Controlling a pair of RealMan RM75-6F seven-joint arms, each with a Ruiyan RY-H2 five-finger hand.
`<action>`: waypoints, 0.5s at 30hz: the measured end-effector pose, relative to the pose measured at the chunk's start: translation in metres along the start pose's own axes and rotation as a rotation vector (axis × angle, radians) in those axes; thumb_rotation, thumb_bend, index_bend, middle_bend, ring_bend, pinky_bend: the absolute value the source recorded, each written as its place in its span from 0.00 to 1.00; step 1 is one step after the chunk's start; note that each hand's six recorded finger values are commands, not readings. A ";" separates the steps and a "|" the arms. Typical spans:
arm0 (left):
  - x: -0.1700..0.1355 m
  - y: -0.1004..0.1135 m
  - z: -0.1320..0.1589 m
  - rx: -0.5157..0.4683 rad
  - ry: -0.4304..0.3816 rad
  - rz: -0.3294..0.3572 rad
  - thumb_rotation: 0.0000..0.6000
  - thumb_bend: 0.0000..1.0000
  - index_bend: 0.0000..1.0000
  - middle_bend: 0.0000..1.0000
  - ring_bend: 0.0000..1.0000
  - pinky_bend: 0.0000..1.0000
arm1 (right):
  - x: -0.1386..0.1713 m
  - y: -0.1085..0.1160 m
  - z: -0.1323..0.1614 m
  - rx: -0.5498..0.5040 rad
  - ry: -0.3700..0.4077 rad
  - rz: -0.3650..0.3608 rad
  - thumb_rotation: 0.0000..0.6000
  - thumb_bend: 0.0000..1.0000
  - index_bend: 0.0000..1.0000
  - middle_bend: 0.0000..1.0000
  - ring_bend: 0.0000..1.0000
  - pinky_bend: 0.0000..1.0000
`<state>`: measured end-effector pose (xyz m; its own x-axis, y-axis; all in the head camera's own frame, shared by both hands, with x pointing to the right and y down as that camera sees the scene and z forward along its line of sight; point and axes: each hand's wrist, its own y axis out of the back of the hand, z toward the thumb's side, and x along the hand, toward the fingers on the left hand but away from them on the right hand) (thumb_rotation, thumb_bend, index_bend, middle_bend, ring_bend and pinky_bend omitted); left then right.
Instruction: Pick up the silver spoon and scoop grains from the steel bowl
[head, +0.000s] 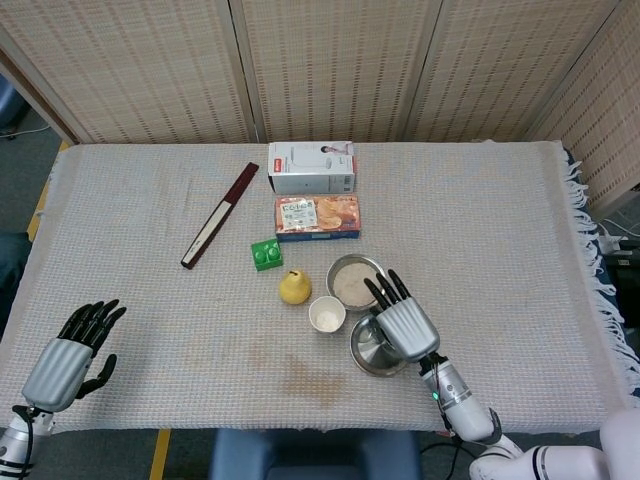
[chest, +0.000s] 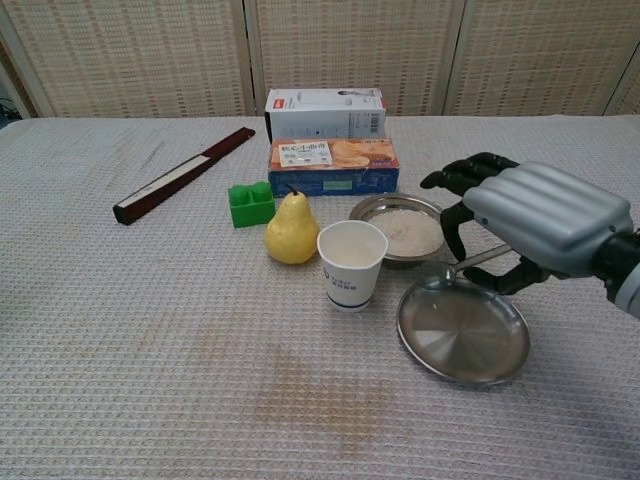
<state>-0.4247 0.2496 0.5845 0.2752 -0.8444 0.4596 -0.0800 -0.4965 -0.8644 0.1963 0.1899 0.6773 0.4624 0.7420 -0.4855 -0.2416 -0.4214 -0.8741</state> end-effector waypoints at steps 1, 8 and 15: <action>0.000 0.000 -0.001 0.000 0.003 0.001 1.00 0.52 0.00 0.00 0.00 0.08 | 0.001 -0.006 0.000 -0.003 0.003 0.009 1.00 0.47 0.69 0.08 0.00 0.00; 0.001 0.001 -0.004 -0.006 0.008 -0.001 1.00 0.52 0.00 0.00 0.00 0.08 | 0.002 -0.039 0.009 -0.008 0.036 0.068 1.00 0.47 0.68 0.08 0.00 0.00; 0.002 0.000 -0.005 -0.007 0.008 -0.005 1.00 0.53 0.00 0.00 0.00 0.08 | 0.004 -0.047 0.010 0.012 0.038 0.098 1.00 0.47 0.51 0.08 0.00 0.00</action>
<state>-0.4288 0.2470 0.5860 0.2682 -0.8435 0.4654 -0.0852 -0.5020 -0.8607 0.2006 0.2178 0.7169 0.4682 0.6772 -0.5676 -0.2975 -0.4840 -0.8229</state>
